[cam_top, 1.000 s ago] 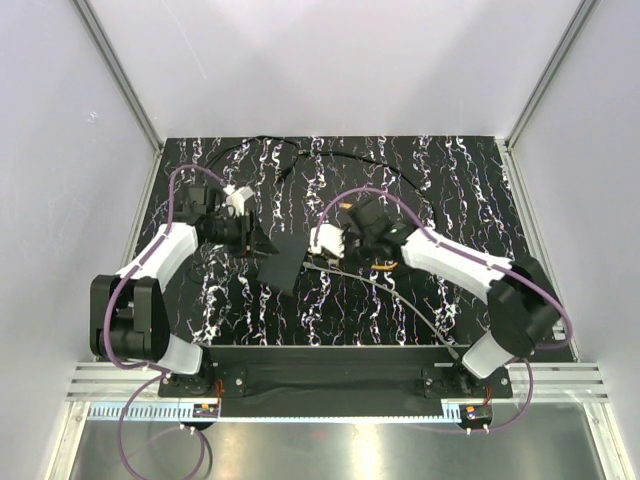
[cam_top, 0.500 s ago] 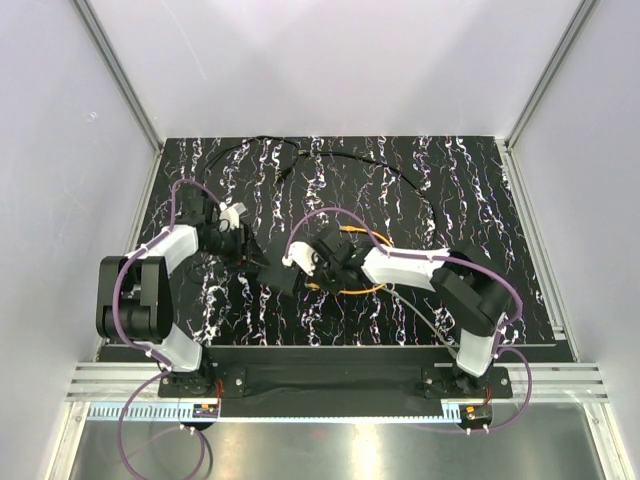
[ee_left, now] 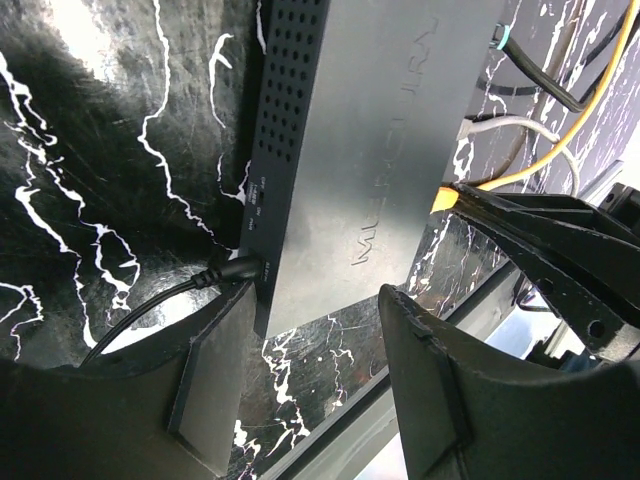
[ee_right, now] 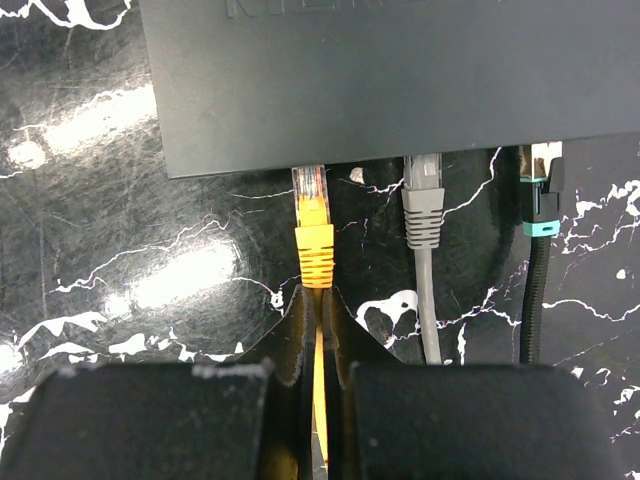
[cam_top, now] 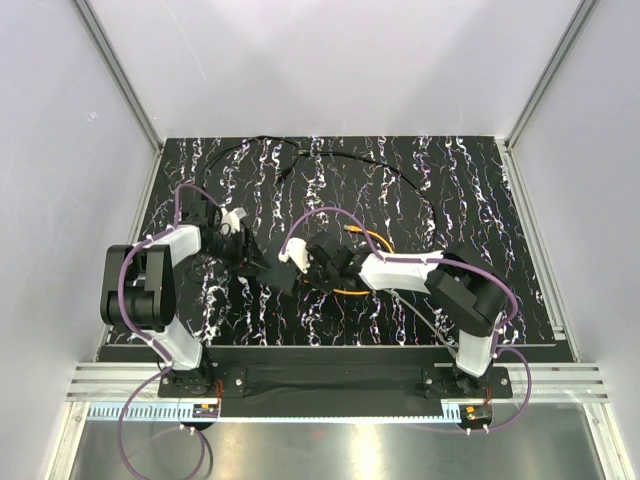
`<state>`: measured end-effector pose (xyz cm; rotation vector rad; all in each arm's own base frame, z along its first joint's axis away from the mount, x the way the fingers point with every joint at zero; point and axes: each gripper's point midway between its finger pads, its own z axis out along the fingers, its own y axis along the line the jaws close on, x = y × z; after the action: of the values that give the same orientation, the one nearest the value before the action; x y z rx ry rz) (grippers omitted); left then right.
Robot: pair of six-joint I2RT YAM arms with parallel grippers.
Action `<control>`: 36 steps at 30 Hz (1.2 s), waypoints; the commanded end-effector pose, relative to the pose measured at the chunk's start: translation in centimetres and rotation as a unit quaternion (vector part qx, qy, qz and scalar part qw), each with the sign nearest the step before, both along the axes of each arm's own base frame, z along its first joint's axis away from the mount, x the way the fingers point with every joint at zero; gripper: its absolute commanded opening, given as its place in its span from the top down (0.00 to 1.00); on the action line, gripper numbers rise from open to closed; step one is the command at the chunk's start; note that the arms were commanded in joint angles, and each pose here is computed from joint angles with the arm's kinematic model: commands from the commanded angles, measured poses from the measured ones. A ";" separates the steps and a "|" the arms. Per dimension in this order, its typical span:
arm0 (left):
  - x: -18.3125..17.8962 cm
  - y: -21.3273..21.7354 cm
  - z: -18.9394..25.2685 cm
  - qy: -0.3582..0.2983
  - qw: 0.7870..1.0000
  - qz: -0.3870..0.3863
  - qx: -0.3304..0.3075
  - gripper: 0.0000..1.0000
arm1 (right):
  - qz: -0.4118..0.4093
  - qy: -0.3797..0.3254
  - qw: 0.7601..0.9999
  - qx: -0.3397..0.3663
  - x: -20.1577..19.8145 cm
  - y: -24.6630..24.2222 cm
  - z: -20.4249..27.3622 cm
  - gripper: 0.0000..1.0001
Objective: Insert the plug into the switch port
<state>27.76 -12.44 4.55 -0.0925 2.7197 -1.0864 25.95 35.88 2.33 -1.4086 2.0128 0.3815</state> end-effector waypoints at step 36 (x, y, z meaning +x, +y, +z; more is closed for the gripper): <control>0.1 0.0 -1.6 0.015 1.000 0.005 0.002 0.43 | 0.012 -0.027 0.994 0.103 0.4 3.8 3.8 1.00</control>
<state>27.48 -12.29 3.31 -0.1219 2.7524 -1.0800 25.76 36.51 3.50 -1.3640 1.9912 0.4328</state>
